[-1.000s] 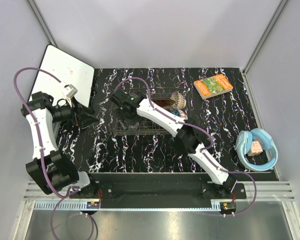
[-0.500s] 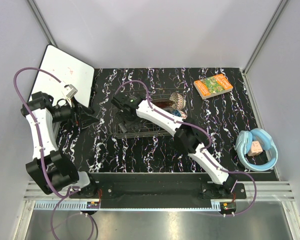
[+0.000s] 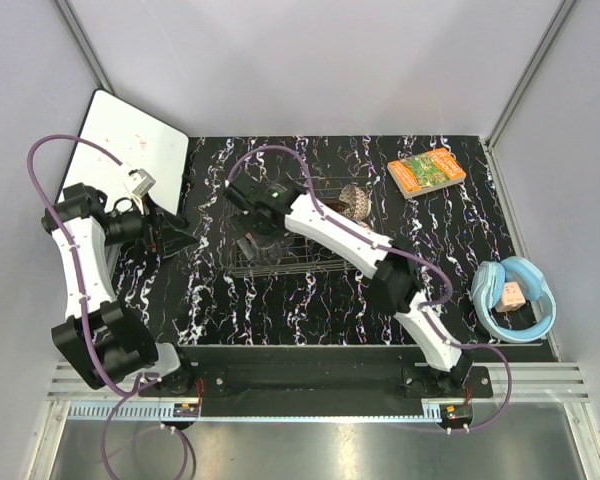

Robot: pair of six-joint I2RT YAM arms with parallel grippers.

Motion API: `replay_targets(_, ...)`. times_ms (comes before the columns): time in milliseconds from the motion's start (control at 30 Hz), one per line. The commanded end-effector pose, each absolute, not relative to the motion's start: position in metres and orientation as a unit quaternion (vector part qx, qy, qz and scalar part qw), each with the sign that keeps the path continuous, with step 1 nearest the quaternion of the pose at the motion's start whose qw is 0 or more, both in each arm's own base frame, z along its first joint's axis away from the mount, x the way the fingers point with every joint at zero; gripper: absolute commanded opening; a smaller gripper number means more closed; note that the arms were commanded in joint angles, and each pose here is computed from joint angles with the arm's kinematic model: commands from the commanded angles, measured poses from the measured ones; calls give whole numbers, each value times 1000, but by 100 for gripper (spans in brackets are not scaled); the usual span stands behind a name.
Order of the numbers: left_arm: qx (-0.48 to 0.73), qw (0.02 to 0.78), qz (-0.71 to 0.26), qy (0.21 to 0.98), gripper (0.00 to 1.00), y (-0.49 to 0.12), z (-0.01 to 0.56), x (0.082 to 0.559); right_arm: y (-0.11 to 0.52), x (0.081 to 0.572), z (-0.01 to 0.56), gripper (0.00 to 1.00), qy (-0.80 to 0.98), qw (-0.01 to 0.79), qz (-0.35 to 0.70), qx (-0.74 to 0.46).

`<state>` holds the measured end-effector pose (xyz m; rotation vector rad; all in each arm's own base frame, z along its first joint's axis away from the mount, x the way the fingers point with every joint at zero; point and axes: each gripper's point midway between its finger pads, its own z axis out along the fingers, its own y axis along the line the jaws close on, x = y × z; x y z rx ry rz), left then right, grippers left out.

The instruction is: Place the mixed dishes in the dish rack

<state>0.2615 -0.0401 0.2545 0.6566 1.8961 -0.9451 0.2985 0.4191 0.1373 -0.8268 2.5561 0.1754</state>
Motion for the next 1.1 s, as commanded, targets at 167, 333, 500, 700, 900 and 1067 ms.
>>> replay_targets(167,225,398,-399,795,85,-49,260,232,356,274,228,100,915,314,29,-250)
replay_targets(333,225,401,-350,816,86,-42,241,228,312,247,241,100,920,345,67,-175)
replay_targets(500,214,399,-324,830,86,-33,230,234,277,228,246,100,917,365,93,-130)
replay_targets(700,207,403,-327,830,87,-34,238,235,261,220,249,100,909,385,109,-115)
replay_targets(900,202,400,-312,838,87,-28,227,241,259,222,258,100,903,398,115,-115)
replay_targets(1067,190,392,-319,842,87,-25,224,246,250,219,261,100,900,407,115,-109)
